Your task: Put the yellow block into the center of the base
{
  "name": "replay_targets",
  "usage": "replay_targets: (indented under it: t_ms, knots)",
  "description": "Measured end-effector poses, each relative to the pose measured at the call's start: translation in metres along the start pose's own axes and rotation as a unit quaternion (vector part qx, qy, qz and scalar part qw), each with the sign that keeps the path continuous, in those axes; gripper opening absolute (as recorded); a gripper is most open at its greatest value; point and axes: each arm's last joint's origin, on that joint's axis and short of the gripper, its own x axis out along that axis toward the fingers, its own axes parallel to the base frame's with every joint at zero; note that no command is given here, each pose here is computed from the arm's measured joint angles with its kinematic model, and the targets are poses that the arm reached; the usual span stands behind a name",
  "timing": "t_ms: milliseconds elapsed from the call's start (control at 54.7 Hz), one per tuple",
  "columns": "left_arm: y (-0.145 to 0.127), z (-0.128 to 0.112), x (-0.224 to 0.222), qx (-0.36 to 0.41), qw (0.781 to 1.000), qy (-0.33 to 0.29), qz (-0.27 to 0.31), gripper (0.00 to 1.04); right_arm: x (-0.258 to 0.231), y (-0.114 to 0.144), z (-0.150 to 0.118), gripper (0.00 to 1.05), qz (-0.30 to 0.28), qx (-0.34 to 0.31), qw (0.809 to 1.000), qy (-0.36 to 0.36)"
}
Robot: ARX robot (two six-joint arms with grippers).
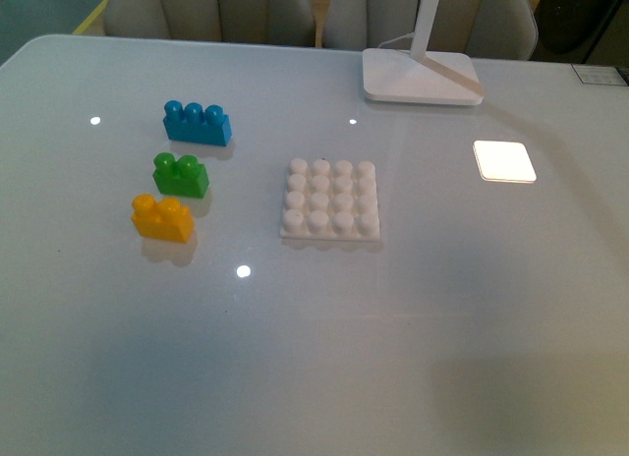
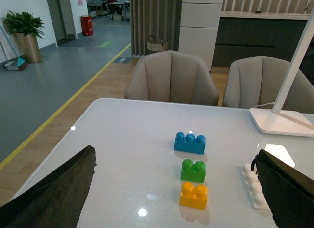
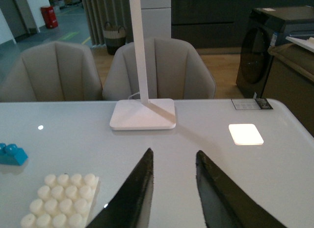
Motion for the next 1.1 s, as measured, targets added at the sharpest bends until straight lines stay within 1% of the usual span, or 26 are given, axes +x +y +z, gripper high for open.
replay_targets:
  t_ms: [18, 73, 110, 128, 201, 274, 549, 1098]
  knots:
    - [0.000, 0.000, 0.000, 0.000, 1.000, 0.000, 0.000, 0.97, -0.001, 0.000, 0.000, 0.24, 0.000, 0.000, 1.000, 0.001]
    - [0.000, 0.000, 0.000, 0.000, 1.000, 0.000, 0.000, 0.97, -0.008, -0.003, -0.001, 0.13, 0.000, -0.002, 1.000, 0.002]
    - [0.000, 0.000, 0.000, 0.000, 1.000, 0.000, 0.000, 0.97, -0.015, -0.005, 0.000, 0.02, 0.002, -0.004, 1.000, 0.000]
    - [0.000, 0.000, 0.000, 0.000, 1.000, 0.000, 0.000, 0.97, -0.017, -0.005, 0.000, 0.02, 0.002, -0.008, 1.000, 0.000]
    - [0.000, 0.000, 0.000, 0.000, 1.000, 0.000, 0.000, 0.97, -0.027, -0.013, 0.000, 0.02, 0.012, -0.009, 1.000, 0.001]
    - [0.000, 0.000, 0.000, 0.000, 1.000, 0.000, 0.000, 0.97, -0.037, -0.018, 0.000, 0.02, -0.002, -0.008, 1.000, 0.000]
    - [0.000, 0.000, 0.000, 0.000, 1.000, 0.000, 0.000, 0.97, -0.057, -0.018, 0.002, 0.02, 0.000, -0.008, 1.000, -0.002]
    - [0.000, 0.000, 0.000, 0.000, 1.000, 0.000, 0.000, 0.97, -0.079, -0.018, 0.009, 0.02, 0.000, -0.008, 1.000, -0.014]
